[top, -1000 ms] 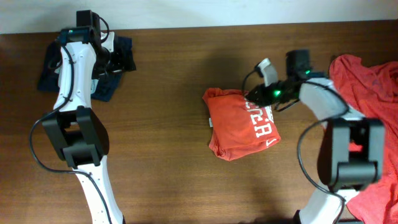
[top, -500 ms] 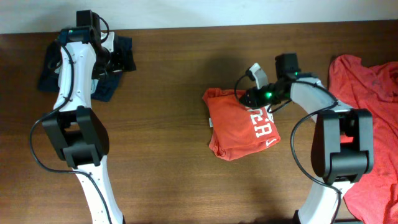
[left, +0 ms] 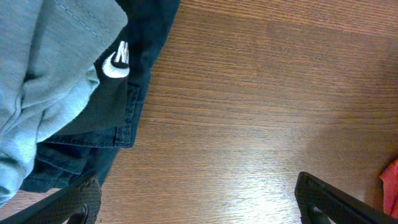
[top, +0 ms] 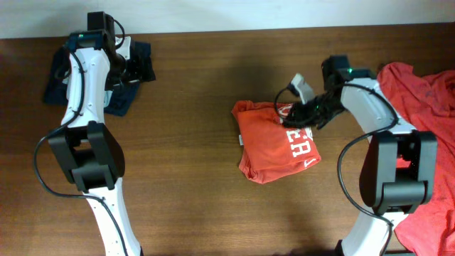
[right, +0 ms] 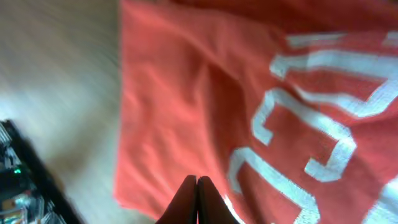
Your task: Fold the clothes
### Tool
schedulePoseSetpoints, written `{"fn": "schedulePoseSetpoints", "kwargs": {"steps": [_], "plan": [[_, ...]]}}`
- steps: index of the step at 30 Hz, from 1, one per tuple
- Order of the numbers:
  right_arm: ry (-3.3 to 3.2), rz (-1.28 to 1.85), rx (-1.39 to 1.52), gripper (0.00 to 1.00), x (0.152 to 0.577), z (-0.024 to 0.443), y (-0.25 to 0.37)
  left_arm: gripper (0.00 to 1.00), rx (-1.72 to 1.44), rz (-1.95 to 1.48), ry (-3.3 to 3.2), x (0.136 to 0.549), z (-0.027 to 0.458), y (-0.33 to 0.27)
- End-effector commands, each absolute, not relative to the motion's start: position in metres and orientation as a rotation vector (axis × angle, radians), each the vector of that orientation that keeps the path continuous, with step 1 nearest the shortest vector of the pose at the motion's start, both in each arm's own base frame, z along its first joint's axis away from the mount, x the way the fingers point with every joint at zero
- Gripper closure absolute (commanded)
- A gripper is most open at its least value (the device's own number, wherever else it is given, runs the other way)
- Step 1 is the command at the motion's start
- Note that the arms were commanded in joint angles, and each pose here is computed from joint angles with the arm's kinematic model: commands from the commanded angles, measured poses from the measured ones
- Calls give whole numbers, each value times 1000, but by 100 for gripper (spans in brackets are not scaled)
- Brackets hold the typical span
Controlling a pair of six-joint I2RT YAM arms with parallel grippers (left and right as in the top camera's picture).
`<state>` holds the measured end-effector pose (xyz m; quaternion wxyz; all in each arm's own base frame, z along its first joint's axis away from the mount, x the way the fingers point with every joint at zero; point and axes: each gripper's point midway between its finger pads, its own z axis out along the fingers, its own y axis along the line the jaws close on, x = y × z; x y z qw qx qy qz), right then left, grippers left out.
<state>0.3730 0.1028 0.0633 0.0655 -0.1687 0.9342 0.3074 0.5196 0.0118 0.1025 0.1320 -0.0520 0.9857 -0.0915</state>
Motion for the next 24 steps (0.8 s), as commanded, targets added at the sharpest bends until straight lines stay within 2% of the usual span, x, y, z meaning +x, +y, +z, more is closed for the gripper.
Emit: {"fn": "schedulePoseSetpoints", "kwargs": {"steps": [1, 6, 10, 19, 24], "plan": [[2840, 901, -525, 94, 359, 40, 97, 1, -128, -253, 2835, 523, 113, 14], [2800, 878, -525, 93, 350, 5, 94, 1, -127, -253, 2835, 523, 113, 14], [2811, 903, -519, 96, 343, 2, 96, 1, -127, -253, 2835, 523, 113, 14], [2703, 1003, -524, 96, 358, 94, 90, 1, -127, -253, 2835, 523, 113, 14], [2748, 1015, -424, 96, 346, 100, 70, 1, -128, -253, 2835, 523, 113, 14]]}}
